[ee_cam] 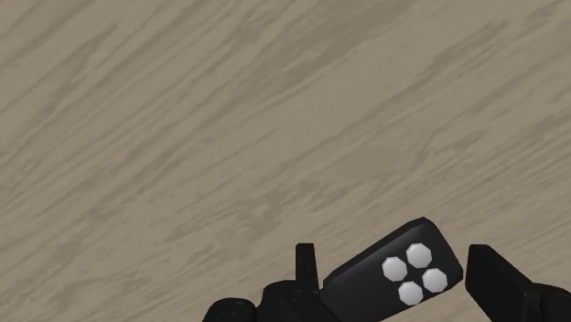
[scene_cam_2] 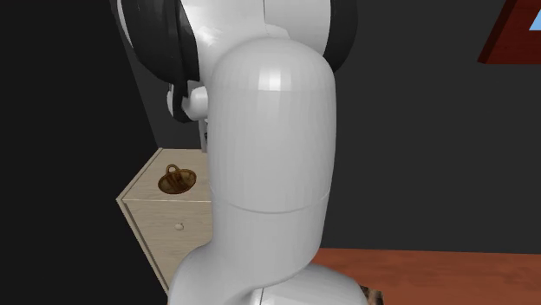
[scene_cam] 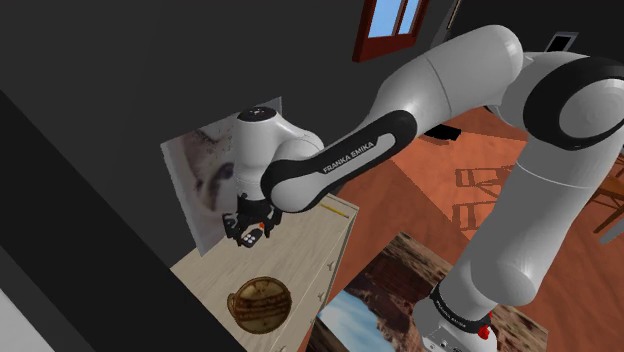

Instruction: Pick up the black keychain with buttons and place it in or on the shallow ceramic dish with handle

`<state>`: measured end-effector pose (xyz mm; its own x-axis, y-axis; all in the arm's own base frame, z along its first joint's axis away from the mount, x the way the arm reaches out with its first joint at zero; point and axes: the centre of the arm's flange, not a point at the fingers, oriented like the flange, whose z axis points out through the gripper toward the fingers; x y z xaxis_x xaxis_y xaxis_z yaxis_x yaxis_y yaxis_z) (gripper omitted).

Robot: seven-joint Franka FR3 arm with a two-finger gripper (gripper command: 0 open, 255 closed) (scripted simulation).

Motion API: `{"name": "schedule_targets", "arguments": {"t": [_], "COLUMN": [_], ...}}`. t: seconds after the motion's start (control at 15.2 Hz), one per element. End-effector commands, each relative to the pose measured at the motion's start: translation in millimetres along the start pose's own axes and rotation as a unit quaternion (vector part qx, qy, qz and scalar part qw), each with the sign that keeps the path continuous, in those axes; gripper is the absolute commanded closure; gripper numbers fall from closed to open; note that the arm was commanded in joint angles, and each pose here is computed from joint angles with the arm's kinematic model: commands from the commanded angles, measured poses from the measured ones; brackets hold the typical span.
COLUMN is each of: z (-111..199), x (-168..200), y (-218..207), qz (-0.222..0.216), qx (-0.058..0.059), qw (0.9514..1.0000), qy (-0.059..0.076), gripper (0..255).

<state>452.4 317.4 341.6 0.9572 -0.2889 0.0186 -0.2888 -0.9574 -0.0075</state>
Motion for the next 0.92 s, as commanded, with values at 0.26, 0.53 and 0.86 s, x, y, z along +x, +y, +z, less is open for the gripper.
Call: {"name": "schedule_targets", "arguments": {"t": [0.26, 0.53, 0.86], "z": [-29, -50, -77], "x": [0, 1, 1], "y": [0, 0, 0], "qz": [0.000, 0.000, 0.000], "qx": [0.000, 0.000, 0.000], "qw": [1.0000, 1.0000, 1.0000], "qy": [0.000, 0.000, 0.000], "gripper": [255, 255, 255]}}
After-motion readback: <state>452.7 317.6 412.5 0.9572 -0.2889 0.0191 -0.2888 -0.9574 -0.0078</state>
